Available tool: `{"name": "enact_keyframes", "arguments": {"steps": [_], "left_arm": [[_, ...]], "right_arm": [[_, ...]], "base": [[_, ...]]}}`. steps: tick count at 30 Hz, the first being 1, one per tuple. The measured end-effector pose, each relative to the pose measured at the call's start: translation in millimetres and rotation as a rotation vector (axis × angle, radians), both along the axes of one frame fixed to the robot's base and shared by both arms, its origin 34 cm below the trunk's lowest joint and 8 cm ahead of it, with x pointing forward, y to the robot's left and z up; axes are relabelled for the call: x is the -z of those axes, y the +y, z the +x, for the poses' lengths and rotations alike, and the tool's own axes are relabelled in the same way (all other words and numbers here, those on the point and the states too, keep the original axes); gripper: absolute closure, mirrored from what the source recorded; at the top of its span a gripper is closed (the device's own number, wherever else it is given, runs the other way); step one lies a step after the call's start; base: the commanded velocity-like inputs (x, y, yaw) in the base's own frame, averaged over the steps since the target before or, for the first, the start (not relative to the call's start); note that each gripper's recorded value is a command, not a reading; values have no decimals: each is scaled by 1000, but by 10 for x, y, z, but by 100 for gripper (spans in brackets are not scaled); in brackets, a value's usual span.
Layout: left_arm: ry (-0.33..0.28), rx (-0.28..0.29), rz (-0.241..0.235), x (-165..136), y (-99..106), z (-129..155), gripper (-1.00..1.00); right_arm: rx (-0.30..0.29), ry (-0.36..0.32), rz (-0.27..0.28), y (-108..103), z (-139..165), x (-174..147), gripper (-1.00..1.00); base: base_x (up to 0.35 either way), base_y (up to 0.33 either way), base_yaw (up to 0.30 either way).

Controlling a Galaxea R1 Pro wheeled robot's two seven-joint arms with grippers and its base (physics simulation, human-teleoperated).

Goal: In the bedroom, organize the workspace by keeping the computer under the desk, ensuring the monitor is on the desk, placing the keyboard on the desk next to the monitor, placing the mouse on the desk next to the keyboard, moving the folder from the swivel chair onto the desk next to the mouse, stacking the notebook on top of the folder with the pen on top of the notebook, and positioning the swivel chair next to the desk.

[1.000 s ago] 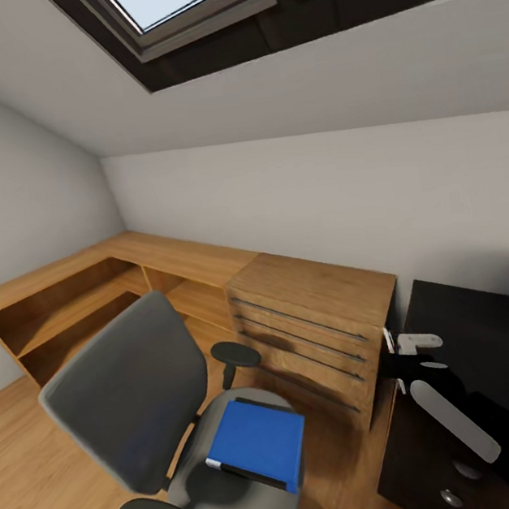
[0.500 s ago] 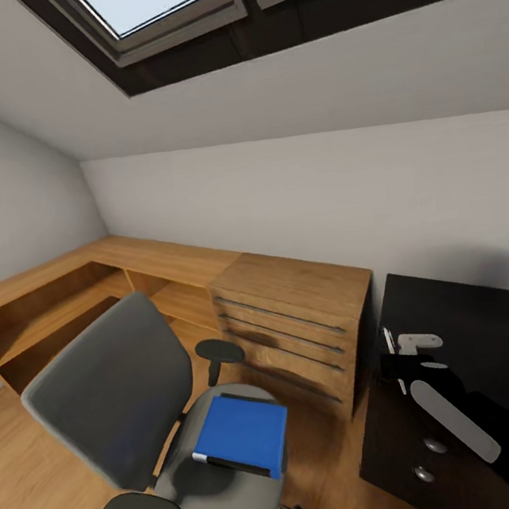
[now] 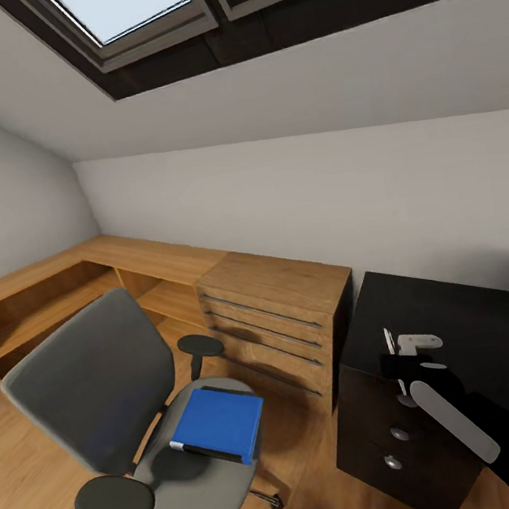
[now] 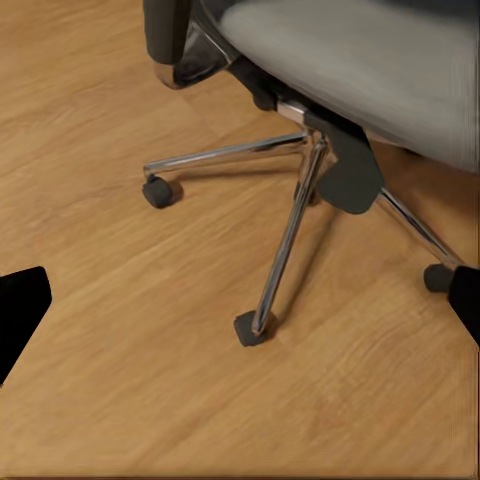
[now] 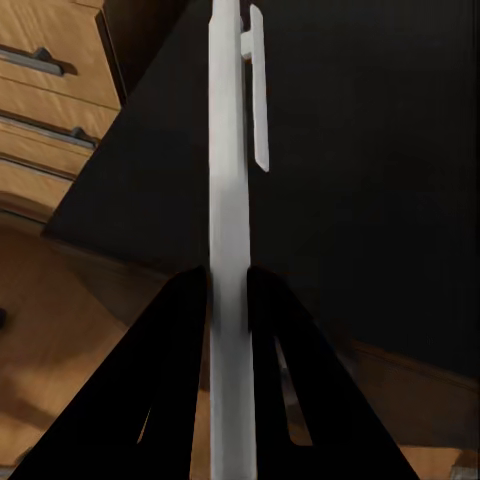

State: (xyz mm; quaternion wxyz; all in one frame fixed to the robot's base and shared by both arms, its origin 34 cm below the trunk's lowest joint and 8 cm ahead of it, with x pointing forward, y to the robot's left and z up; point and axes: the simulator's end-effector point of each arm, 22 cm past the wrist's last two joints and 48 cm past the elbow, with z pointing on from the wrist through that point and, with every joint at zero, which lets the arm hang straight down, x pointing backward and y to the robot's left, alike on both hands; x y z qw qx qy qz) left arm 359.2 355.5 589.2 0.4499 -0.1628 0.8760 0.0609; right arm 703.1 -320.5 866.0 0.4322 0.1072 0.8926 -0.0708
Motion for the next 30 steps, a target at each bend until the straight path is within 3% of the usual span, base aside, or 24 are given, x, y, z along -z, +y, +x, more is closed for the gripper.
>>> {"name": "enact_keyframes", "arguments": {"steps": [30], "left_arm": [[9,8,-9,25,-64,-13,-100]], "right_arm": [[-1,2,3,7,2,20,100]], "base": [[0,-8,-91]]}}
